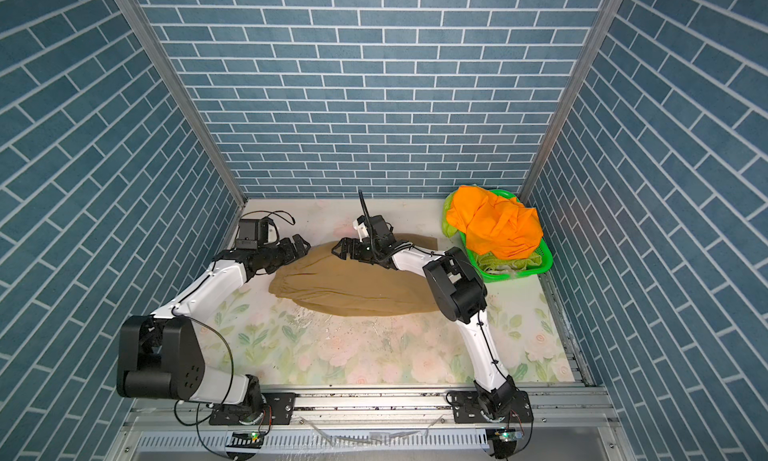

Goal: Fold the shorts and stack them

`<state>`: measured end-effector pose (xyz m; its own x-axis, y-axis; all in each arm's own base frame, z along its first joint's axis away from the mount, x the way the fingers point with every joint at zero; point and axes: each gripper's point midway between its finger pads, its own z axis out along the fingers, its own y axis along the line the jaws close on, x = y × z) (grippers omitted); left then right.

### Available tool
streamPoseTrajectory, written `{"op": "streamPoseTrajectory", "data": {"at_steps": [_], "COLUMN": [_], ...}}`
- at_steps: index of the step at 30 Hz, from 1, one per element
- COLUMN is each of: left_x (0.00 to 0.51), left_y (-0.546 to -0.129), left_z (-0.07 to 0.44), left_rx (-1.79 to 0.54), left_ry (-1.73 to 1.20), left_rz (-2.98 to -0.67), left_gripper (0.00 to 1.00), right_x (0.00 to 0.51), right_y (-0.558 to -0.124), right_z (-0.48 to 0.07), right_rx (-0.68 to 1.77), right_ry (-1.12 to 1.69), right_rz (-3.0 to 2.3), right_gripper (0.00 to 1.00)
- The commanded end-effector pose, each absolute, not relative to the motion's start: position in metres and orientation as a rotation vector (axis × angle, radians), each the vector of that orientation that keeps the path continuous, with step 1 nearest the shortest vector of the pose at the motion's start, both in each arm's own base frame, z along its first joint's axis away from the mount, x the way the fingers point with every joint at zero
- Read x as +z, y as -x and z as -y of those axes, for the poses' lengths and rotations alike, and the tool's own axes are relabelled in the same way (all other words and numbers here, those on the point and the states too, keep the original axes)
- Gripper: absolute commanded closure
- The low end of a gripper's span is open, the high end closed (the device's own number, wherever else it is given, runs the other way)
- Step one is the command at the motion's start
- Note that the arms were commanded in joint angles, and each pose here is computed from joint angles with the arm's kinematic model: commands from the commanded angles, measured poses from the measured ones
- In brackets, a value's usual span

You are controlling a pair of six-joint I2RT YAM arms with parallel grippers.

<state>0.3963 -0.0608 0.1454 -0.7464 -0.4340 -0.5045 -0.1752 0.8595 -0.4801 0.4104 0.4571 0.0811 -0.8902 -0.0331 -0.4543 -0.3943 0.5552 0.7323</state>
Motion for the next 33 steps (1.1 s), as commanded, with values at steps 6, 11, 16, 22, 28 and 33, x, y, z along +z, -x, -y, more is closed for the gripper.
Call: {"op": "streamPoseTrajectory", "data": {"at_steps": [6, 11, 16, 22, 28, 33], "left_x": [0.119, 0.104, 0.092, 0.072, 0.056, 0.041], "left_y": [-0.398, -0.388, -0.377, -0.376, -0.378, -0.379], "left_z": [0.044, 0.018, -0.002, 0.0, -0.008, -0.003], "left_rx": [-0.438, -0.291, -0.182, -0.205, -0.181, -0.272], "left_ry": [0.473, 0.501, 0.534, 0.522, 0.547, 0.558], "left_rz": [-2.487, -2.563, -2.58, -2.616, -2.643, -2.666], "left_gripper": [0.0, 0.0, 0.0, 0.01, 0.04, 0.09], "right_x": [0.041, 0.09, 0.152, 0.175, 0.164, 0.137], "right_y": [-0.45, -0.452, -0.428, -0.382, -0.349, -0.332], "right_z": [-0.434, -0.428, -0.401, -0.35, -0.296, -0.257], "right_rx": [1.156, 1.163, 1.12, 1.067, 0.977, 0.922], "right_ry": [0.336, 0.417, 0.449, 0.474, 0.449, 0.37], "right_rz": [-2.49, -2.414, -2.334, -2.323, -2.379, -2.453], "right_gripper": [0.01, 0.01, 0.01, 0.01, 0.01, 0.01]}}
